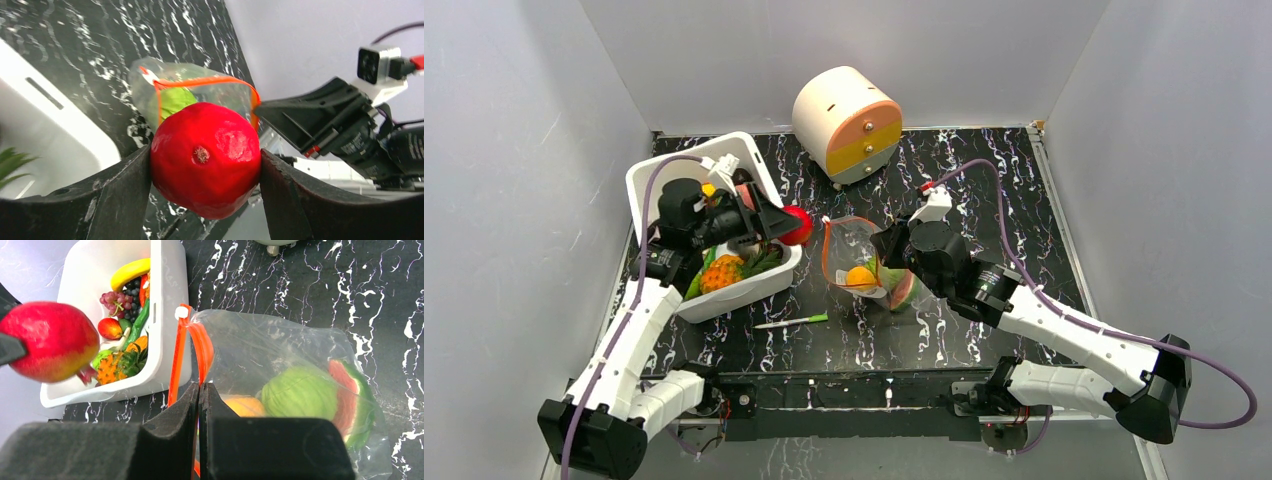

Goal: Place the food in the zip-top bag and seal the zipper
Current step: Place the fake fruit in the zipper food storage bag.

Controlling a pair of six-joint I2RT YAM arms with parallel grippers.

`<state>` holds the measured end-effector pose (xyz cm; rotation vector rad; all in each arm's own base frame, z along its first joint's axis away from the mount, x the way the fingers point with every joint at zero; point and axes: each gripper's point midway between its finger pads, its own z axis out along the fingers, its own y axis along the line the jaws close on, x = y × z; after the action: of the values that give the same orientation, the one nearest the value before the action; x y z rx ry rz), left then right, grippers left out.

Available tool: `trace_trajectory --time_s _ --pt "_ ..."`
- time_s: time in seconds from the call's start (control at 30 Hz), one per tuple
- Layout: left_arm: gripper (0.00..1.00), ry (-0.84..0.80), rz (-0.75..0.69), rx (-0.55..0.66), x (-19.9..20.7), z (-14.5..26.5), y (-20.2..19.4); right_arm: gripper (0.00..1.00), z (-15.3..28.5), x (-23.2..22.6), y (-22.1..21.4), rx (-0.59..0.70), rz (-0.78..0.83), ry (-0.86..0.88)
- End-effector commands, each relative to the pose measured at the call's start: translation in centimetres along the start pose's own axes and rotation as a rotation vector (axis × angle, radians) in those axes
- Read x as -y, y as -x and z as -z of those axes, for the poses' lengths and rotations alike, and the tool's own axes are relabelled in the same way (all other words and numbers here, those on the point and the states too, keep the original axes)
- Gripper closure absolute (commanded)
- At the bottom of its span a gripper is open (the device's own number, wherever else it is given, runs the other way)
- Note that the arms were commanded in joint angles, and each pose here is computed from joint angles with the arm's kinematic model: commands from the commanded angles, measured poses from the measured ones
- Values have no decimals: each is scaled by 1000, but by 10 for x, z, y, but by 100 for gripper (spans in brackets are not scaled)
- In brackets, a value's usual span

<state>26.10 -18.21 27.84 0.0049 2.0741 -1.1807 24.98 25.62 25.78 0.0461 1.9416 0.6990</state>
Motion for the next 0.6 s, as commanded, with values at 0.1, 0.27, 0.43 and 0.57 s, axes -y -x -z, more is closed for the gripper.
trace_trajectory --time_s 0.1,0.27,0.43,0.57 --pt "54 -70 26 -47 27 -15 -26 100 9 -25 38 97 -63 69" --pt "54 -76 49 -111 28 -35 -47 100 9 -28 40 98 -60 78" --pt "54 -60 52 -176 26 -56 -71 100 9 -33 44 109 -66 98" --pt "48 -10 36 -208 15 -70 -86 100 9 -38 45 105 -66 118"
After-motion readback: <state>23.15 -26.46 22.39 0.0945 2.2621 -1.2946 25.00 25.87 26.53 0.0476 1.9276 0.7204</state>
